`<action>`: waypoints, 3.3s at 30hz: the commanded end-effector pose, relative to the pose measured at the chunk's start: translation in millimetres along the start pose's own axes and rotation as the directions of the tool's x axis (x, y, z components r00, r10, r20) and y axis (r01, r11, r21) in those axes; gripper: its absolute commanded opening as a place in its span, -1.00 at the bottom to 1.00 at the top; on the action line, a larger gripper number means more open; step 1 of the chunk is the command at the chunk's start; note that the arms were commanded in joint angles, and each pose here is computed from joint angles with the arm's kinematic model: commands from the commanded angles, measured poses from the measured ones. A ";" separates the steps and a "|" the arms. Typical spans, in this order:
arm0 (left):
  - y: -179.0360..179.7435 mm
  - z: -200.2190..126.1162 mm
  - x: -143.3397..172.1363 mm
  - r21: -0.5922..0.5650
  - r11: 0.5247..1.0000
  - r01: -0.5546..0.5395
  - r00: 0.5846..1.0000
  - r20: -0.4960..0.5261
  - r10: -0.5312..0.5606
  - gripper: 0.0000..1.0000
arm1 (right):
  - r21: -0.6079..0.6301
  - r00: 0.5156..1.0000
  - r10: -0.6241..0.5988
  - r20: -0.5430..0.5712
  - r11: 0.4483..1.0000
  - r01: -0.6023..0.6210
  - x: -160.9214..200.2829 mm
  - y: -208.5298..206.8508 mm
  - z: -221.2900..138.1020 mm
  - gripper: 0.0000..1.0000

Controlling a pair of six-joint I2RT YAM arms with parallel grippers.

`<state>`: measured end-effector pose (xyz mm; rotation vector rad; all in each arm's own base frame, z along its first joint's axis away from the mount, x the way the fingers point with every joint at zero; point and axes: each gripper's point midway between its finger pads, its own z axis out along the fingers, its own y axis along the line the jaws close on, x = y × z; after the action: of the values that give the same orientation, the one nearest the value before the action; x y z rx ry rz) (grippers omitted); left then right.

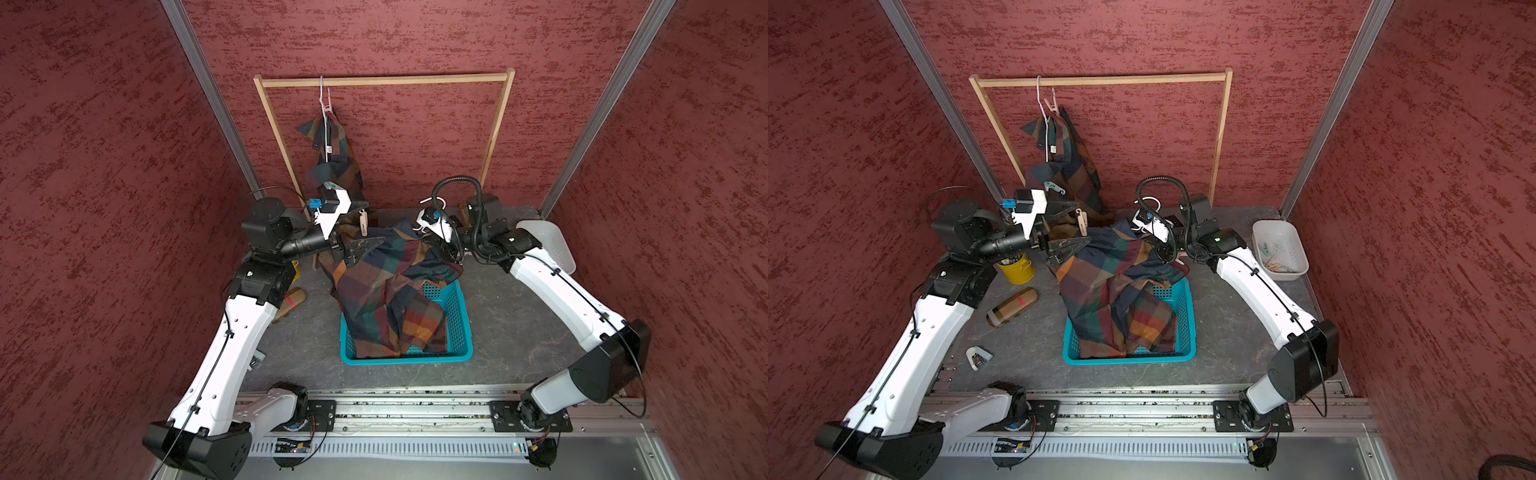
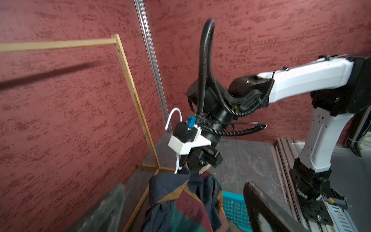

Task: Remove the clothespins securing long-sleeve shirts to the hanger
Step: Remove the clamp from the hanger.

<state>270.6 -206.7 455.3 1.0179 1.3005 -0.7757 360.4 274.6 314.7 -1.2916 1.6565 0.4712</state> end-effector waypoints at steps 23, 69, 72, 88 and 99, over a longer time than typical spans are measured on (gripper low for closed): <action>7.9 70.1 87.9 0.006 0.999 -0.033 0.931 -0.364 0.033 0.79 | 0.034 0.995 -0.099 -0.029 0.994 0.100 -19.2 19.2 -13.8 -1.00; 8.4 82.7 114.8 0.024 0.999 -0.039 0.879 -0.474 0.046 -1.00 | -0.012 0.982 -0.153 0.111 0.988 0.155 -51.1 41.2 -28.8 -1.00; 7.9 80.5 109.3 0.017 0.998 -0.059 0.889 -0.454 0.061 -1.00 | -0.013 0.980 -0.150 0.129 0.988 0.153 -54.6 42.2 -30.6 -1.00; 18.3 43.9 77.4 -0.027 0.994 -0.107 0.962 -0.254 0.097 -1.00 | 0.108 0.900 -0.102 0.424 0.992 0.061 -68.6 23.6 -131.6 0.48; 14.2 13.7 51.7 -0.002 0.998 -0.067 0.991 -0.118 0.066 -1.00 | 0.033 0.823 -0.071 0.564 0.997 0.063 -37.6 33.5 -148.9 0.68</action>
<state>308.5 -205.9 391.1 1.0968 1.4406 -0.6019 281.5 190.0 387.4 -1.0103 1.2498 0.6670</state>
